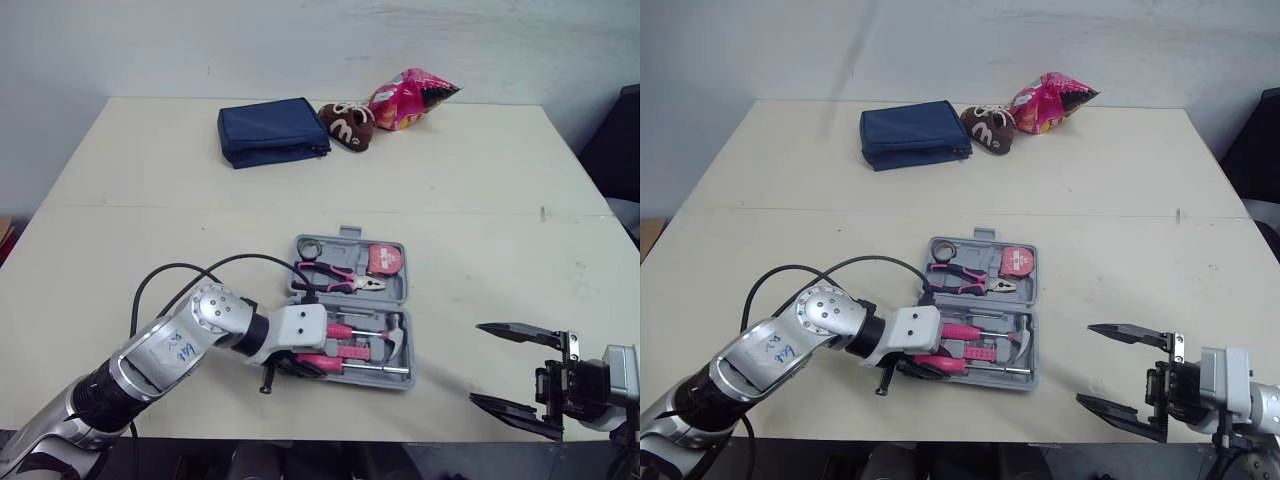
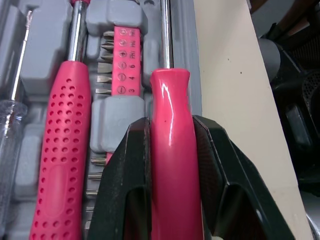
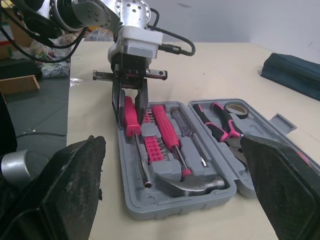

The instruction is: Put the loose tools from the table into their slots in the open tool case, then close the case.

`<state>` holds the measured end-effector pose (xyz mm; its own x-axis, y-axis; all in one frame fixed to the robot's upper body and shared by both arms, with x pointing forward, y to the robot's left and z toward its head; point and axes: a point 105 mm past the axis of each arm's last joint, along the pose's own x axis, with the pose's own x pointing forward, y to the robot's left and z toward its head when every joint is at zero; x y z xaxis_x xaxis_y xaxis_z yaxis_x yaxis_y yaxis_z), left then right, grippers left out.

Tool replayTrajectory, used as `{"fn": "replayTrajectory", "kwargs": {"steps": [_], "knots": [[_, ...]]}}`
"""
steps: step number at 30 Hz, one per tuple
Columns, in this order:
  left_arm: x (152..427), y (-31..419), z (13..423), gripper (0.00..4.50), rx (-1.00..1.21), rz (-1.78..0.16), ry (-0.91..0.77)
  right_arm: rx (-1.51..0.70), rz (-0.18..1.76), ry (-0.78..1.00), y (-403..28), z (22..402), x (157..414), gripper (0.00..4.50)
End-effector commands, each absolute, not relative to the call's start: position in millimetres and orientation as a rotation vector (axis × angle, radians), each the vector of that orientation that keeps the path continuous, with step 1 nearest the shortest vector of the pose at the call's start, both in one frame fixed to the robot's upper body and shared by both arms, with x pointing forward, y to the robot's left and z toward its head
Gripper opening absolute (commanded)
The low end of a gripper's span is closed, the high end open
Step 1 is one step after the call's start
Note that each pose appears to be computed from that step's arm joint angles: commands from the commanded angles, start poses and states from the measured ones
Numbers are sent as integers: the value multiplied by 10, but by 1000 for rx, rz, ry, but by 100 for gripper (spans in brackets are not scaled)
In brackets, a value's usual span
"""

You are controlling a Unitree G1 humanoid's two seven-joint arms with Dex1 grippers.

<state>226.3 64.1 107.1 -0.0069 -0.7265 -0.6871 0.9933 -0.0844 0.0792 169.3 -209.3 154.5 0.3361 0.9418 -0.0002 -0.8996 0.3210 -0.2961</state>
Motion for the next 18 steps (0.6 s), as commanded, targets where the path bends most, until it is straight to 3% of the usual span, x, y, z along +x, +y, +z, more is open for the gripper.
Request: {"fn": "replayTrajectory", "kwargs": {"steps": [1,11,13,17,18], "knots": [[2225,623,1060,55,698,-1549,516,-288,1211,-211,-2090,1597,1664,450],[2289,606,1093,55,702,-1516,514,-280,1202,-210,-2084,1574,1658,450],[2280,595,1132,161,691,-1522,494,-279,1202,-211,-2064,1590,1658,450],[2267,490,1366,331,660,-1588,308,-274,1207,-210,-2020,1629,1653,450],[2233,486,1450,331,634,-1621,261,-272,1209,-208,-2010,1641,1653,450]]}}
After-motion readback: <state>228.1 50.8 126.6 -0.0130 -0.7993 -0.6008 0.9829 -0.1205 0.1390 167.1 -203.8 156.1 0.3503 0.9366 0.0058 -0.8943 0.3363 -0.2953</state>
